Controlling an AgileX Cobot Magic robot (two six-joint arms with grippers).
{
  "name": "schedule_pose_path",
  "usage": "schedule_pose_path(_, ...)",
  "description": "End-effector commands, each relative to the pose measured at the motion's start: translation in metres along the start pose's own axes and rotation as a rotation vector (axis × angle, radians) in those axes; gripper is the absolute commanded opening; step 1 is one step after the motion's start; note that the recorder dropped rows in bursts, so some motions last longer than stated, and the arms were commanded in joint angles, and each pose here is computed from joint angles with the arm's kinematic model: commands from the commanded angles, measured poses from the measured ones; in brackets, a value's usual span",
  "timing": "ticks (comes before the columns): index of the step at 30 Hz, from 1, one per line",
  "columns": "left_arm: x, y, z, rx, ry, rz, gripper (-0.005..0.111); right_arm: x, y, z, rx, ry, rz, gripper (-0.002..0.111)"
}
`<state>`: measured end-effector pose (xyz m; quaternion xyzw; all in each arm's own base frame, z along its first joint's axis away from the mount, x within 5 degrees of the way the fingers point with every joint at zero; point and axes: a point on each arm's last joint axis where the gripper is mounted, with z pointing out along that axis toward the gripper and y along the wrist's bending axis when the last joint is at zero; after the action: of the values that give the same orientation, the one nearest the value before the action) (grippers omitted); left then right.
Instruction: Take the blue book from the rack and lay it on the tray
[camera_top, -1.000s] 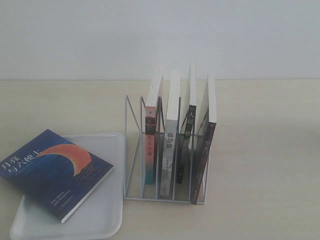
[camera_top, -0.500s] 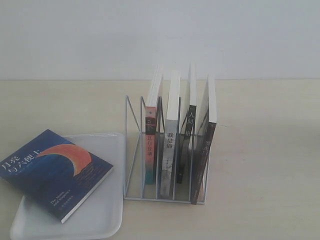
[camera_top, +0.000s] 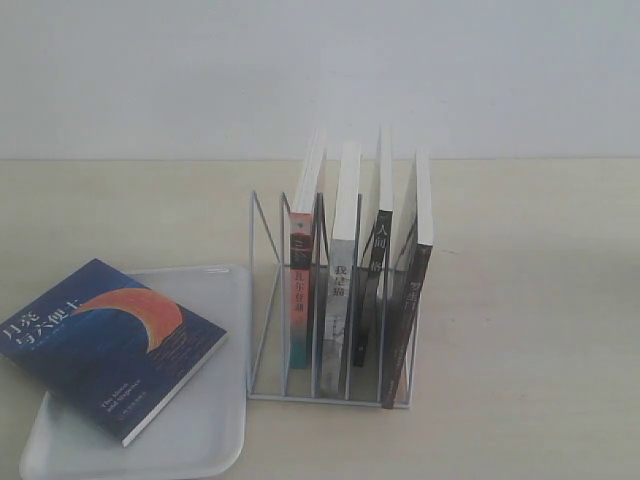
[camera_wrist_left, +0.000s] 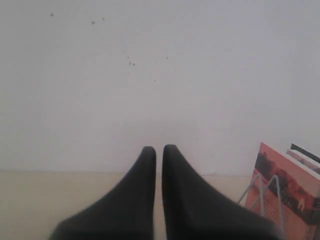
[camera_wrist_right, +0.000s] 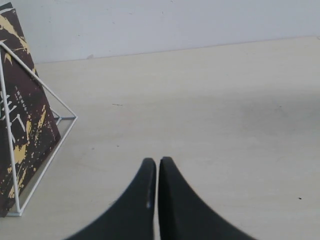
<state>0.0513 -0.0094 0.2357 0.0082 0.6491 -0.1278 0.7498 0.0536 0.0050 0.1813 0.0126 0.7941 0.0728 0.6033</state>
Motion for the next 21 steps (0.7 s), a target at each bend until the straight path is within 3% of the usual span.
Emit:
schedule_pose_path(1, 0.009, 0.005, 0.000, -0.053, -0.001, -0.105, 0.005, -0.002, 0.000, -0.001, -0.001, -0.019, -0.010, 0.001)
schedule_pose_path(8, 0.026, 0.013, -0.001, -0.185, 0.086, -0.081, 0.005, -0.002, 0.000, -0.001, -0.001, -0.019, -0.010, 0.001)
schedule_pose_path(15, 0.044, 0.013, -0.005, -0.197, 0.299, -0.056, 0.005, -0.002, 0.000, -0.001, -0.001, -0.019, -0.010, 0.001)
schedule_pose_path(21, 0.046, 0.013, -0.005, -0.197, 0.316, -0.058, 0.005, -0.002, 0.000, -0.001, -0.001, -0.019, -0.010, 0.001)
